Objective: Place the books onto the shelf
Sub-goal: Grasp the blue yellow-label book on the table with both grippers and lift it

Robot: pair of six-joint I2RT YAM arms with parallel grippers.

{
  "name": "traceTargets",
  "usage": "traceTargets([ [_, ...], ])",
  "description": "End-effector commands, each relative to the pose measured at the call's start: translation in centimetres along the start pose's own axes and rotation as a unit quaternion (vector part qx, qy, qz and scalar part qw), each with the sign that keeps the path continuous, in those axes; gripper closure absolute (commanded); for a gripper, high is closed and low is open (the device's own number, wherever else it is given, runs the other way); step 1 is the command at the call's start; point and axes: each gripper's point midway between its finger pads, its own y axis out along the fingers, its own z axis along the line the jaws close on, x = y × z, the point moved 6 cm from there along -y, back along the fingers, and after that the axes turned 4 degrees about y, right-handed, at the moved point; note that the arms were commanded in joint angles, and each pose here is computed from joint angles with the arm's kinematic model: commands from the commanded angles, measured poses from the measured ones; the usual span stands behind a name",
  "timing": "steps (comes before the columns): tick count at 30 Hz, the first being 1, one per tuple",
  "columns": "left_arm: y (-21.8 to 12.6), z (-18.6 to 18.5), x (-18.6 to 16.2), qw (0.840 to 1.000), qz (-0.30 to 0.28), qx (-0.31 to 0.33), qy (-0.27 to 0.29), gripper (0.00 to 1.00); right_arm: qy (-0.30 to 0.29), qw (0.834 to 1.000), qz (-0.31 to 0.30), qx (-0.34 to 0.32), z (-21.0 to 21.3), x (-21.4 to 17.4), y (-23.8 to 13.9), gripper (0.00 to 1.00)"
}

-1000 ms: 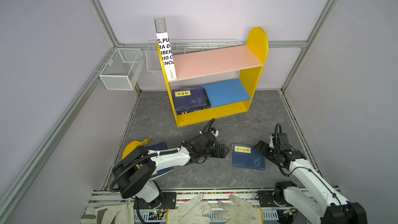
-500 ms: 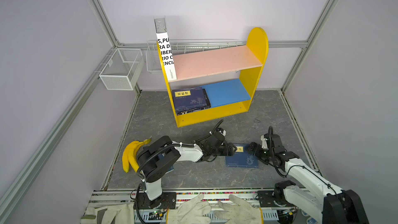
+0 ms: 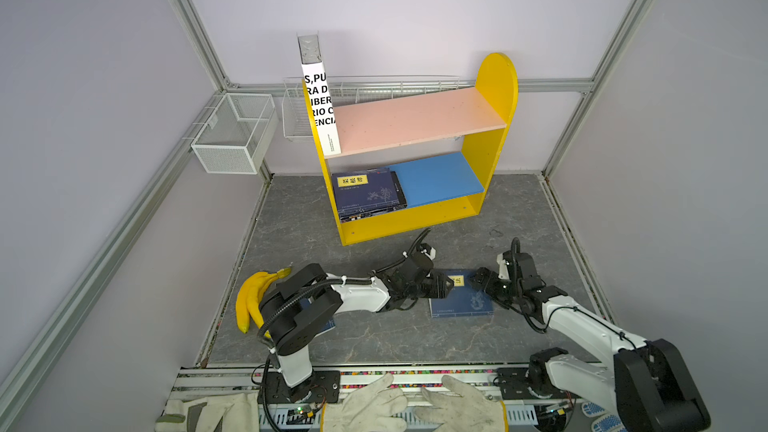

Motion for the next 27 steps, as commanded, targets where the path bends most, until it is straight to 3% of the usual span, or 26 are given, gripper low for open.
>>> traceTargets([
  [1, -1.5, -2.5, 2.0, 0.998, -0.039, -0.041, 0.015, 0.38, 0.021, 0.998, 0.046, -0.029, -1.4, -1.6, 1.0, 0.1],
  [8, -3.4, -3.8, 3.2, 0.996, -0.072, -0.061, 0.01, 0.43, 0.02, 0.998, 0.055, -0.031, -1.4, -1.6, 1.8, 0.12],
  [12, -4.2, -4.7, 3.9, 0.995, -0.076, -0.065, 0.016, 0.39, 0.018, 0.998, 0.062, -0.029, -1.2, -1.7, 2.1, 0.12],
  [20, -3.4, -5.3, 3.8, 0.994, -0.057, -0.093, 0.006, 0.38, 0.018, 0.998, 0.061, -0.011, -0.5, -1.4, 2.3, 0.12],
  [27, -3.9, -7.7, 4.7, 0.983, -0.071, -0.171, 0.005, 0.28, 0.018, 0.997, 0.07, -0.006, -0.5, -1.6, 2.8, 0.13],
])
